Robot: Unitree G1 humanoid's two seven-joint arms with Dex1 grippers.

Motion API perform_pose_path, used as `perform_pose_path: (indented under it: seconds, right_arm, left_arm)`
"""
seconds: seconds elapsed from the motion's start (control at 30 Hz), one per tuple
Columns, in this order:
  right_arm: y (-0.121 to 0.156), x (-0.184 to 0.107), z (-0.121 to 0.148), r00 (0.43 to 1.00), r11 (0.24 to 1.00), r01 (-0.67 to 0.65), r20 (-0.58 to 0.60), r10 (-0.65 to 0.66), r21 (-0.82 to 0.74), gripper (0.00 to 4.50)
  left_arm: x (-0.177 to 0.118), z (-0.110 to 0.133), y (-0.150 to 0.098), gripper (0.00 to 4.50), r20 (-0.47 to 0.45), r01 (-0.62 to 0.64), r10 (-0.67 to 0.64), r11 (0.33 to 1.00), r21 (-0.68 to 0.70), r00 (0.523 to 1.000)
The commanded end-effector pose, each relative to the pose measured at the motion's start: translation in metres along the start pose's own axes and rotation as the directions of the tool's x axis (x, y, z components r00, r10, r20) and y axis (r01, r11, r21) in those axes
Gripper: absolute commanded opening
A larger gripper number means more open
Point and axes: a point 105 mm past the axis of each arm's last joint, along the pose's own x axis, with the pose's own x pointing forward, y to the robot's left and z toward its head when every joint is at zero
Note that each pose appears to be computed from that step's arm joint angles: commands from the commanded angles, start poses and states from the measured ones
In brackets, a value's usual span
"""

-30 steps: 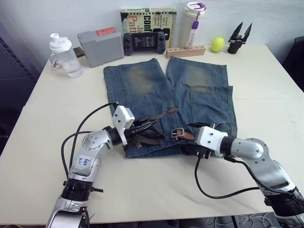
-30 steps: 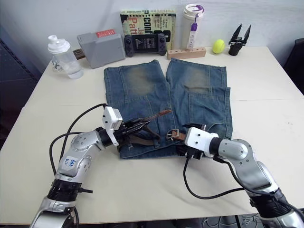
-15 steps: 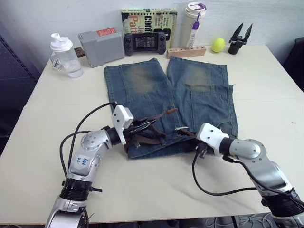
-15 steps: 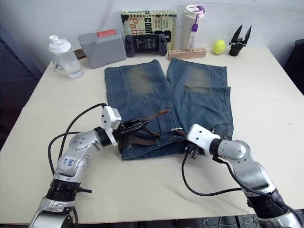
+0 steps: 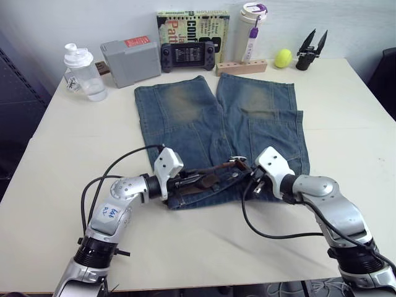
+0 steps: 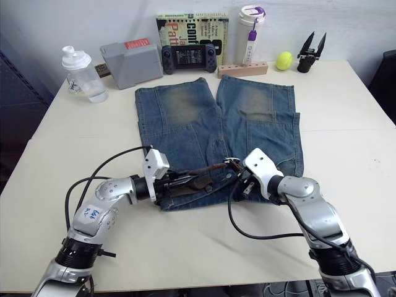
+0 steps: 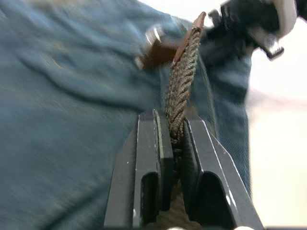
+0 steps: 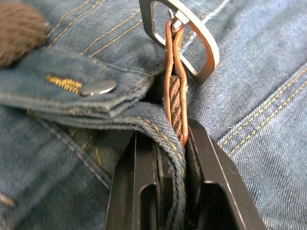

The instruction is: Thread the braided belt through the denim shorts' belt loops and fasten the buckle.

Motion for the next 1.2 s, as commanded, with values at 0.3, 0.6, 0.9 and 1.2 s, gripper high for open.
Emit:
perform_pose_path:
  seconds: [0.3, 0.6, 0.9, 1.2]
  right_arm:
    - [0.006, -0.007, 0.03, 0.995, 0.999, 0.038, 0.092, -0.038, 0.002, 0.04]
    - [0.014, -0.008, 0.041, 0.992, 0.999, 0.032, 0.121, -0.033, 0.012, 0.04]
    - [0.032, -0.005, 0.04, 0.994, 0.999, -0.033, 0.105, 0.032, 0.012, 0.04]
    - [0.045, 0.001, 0.033, 0.994, 0.994, -0.091, 0.068, 0.087, 0.057, 0.04]
  left_arm:
    - [0.014, 0.002, 0.014, 0.03, -0.041, -0.172, 0.17, 0.983, -0.062, 0.985]
    - [0.019, 0.001, 0.025, 0.03, -0.074, -0.236, 0.23, 0.969, -0.069, 0.97]
    - [0.032, 0.014, 0.027, 0.03, -0.028, -0.24, 0.239, 0.968, -0.075, 0.971]
    - [0.042, 0.028, 0.006, 0.03, 0.035, -0.132, 0.133, 0.991, -0.014, 0.991]
